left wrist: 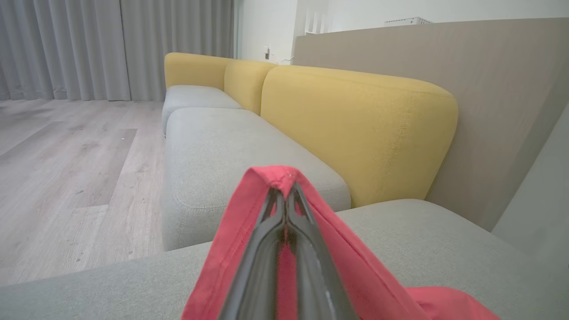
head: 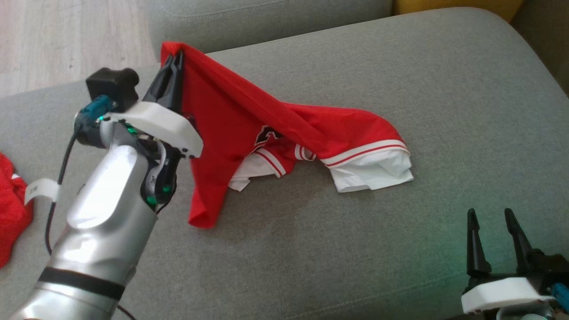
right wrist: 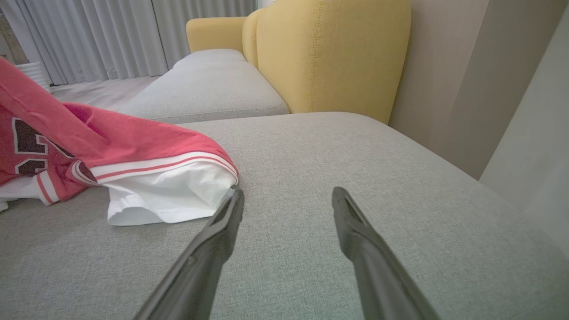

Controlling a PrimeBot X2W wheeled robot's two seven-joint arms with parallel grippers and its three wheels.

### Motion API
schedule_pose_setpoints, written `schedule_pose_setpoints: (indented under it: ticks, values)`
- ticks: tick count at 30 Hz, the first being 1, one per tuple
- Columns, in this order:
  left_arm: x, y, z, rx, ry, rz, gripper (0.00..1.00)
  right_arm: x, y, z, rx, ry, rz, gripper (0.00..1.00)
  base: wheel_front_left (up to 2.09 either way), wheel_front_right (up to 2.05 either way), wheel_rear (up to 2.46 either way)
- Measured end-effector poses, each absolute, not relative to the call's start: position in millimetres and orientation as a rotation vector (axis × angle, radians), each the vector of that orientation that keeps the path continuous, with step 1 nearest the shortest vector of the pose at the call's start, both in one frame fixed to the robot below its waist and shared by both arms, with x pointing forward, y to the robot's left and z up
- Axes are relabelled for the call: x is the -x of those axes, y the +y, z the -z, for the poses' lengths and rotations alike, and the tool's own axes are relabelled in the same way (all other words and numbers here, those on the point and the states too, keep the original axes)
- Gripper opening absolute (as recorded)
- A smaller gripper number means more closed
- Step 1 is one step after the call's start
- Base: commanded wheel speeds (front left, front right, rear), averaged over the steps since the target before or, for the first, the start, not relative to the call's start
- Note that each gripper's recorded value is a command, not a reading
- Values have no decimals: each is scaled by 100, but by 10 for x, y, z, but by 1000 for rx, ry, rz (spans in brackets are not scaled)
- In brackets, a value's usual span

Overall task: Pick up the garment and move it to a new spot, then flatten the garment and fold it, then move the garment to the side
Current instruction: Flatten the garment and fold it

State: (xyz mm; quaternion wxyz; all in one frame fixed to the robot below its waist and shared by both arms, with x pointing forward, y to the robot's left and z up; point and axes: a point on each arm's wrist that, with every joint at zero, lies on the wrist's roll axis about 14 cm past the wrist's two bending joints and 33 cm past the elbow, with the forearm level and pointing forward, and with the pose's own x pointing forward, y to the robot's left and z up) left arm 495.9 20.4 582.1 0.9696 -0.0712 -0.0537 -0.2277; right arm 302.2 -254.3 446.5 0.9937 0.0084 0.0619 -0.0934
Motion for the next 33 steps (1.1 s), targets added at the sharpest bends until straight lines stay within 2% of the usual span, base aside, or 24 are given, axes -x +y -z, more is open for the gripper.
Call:
schedule_pose_setpoints:
  ticks: [7,16,20,26,33]
  values:
    - [-4687,224,-5679,200,-92,493,0,-3015,-2580,-4471,-27,119,198,100,0,0,0]
    - [-3529,363,-4654,328,206,442,0,-3161,-2356,-4387,-24,146,115,100,0,0,0]
    - [-3185,378,-4369,392,311,385,0,-3271,-2220,-4364,-22,153,67,100,0,0,0]
    - [-2968,271,-4157,454,383,358,0,-3355,-2101,-4348,-12,157,25,100,0,0,0]
    - [-2866,417,-3849,387,452,337,0,-3358,-2092,-4339,-5,161,21,100,0,0,0]
